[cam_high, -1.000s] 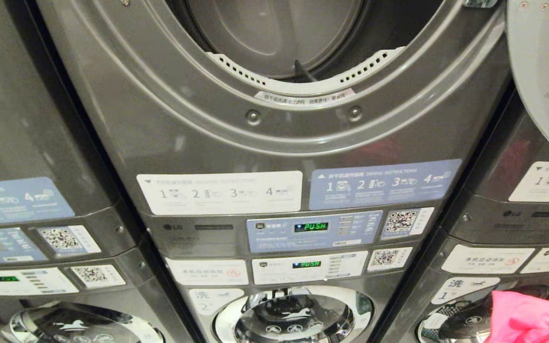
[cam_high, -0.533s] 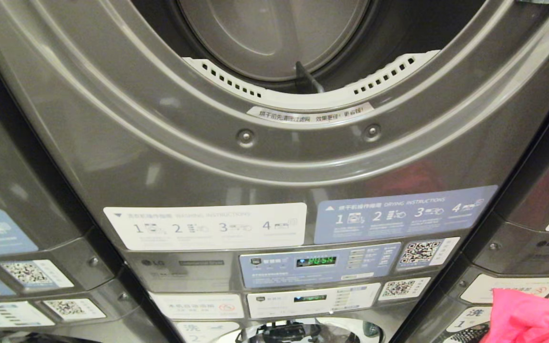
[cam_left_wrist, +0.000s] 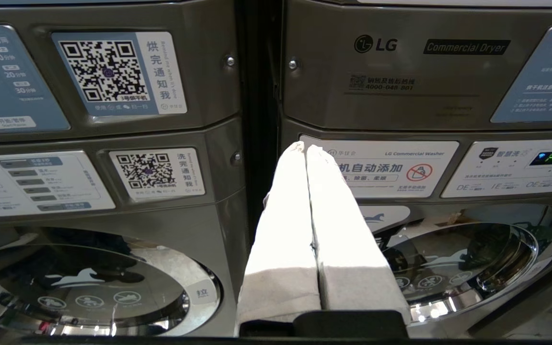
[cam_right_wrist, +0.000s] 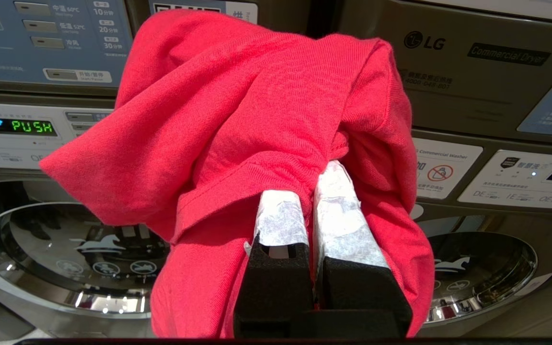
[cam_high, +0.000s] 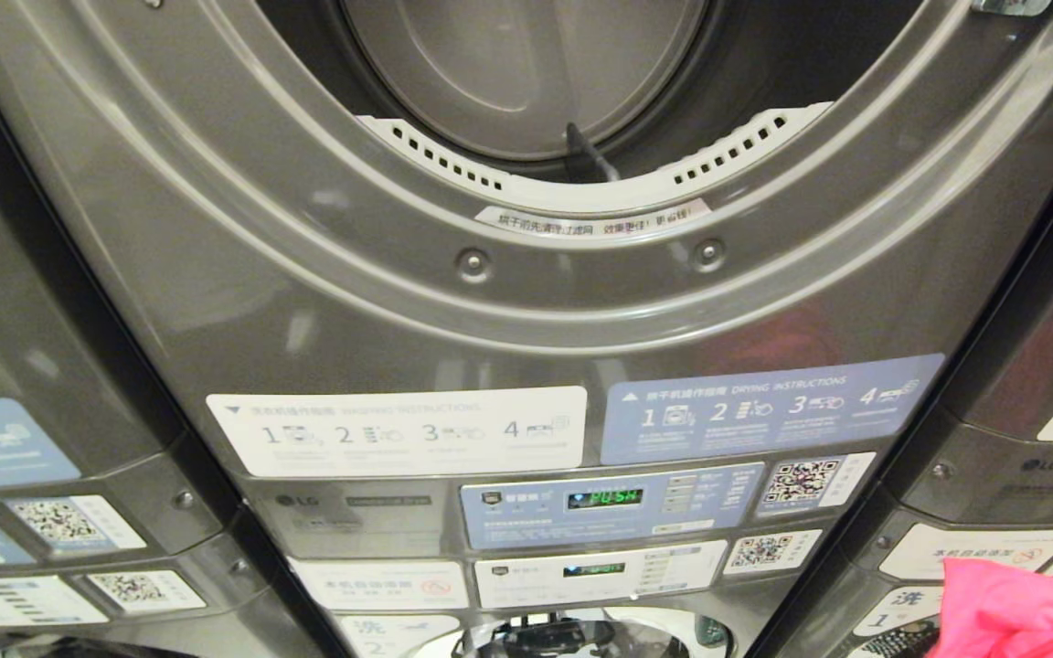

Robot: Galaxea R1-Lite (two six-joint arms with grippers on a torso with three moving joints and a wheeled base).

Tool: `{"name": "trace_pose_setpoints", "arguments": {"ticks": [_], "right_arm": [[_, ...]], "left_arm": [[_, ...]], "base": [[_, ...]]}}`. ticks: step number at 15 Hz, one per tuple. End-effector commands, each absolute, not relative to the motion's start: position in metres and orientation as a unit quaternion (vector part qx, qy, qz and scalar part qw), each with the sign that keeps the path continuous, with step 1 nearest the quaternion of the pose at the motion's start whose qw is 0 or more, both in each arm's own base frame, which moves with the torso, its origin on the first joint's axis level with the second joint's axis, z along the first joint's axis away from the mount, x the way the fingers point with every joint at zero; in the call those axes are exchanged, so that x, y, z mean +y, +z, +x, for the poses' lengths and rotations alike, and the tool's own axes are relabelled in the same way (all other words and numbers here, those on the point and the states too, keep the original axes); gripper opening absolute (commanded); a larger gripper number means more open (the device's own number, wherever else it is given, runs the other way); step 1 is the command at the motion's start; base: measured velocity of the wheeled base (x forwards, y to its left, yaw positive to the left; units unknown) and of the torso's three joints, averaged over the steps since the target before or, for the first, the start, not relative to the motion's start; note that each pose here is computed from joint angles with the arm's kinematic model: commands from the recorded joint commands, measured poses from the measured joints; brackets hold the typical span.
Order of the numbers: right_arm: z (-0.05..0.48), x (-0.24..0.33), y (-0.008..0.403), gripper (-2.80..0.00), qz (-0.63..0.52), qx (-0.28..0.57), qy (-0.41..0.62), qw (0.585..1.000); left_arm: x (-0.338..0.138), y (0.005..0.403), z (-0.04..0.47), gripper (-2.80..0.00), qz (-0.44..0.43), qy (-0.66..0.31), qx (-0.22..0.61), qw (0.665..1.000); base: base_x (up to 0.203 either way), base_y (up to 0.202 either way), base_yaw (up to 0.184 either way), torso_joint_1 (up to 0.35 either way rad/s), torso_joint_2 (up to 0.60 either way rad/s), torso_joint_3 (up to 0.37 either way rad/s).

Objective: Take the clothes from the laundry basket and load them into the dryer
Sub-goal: Put the clothes in the dryer

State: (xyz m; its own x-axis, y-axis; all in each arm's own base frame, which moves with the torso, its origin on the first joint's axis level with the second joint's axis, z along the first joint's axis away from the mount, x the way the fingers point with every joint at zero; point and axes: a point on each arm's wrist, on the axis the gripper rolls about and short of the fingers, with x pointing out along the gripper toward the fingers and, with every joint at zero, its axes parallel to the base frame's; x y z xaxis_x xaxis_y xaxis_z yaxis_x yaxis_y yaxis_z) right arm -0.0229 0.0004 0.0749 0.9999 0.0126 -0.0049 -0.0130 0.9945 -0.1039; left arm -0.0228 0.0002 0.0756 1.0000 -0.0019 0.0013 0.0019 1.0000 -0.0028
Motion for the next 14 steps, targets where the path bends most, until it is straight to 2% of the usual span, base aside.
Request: {"name": "trace_pose_setpoints", "arguments": {"ticks": [1, 4, 14], "right_arm": [[-0.0229, 0.0004, 0.0748, -2.8, -0.053, 0.002, 0.007, 0.999], [-0.0229, 0.0004, 0.0748, -2.8, -0.053, 0.002, 0.007, 0.999], [-0.0229, 0.0004, 0.0748, -2.8, -0.053, 0.002, 0.007, 0.999]], "left_arm": [[0.0002, 0.0756, -0.0228, -2.8, -0.002, -0.001, -0.001, 1.0], [0.0002, 0.0756, -0.0228, -2.8, -0.002, -0.001, -0.001, 1.0], [0.0002, 0.0756, -0.0228, -2.8, -0.002, -0.001, -0.001, 1.0]], "base": [[0.0, 0.0, 0.0, 0.0, 0.0, 0.0], [0.002, 0.035, -0.003, 0.002, 0.0, 0.001], [0.0, 0.191, -0.001, 0.003, 0.0, 0.001]]}}
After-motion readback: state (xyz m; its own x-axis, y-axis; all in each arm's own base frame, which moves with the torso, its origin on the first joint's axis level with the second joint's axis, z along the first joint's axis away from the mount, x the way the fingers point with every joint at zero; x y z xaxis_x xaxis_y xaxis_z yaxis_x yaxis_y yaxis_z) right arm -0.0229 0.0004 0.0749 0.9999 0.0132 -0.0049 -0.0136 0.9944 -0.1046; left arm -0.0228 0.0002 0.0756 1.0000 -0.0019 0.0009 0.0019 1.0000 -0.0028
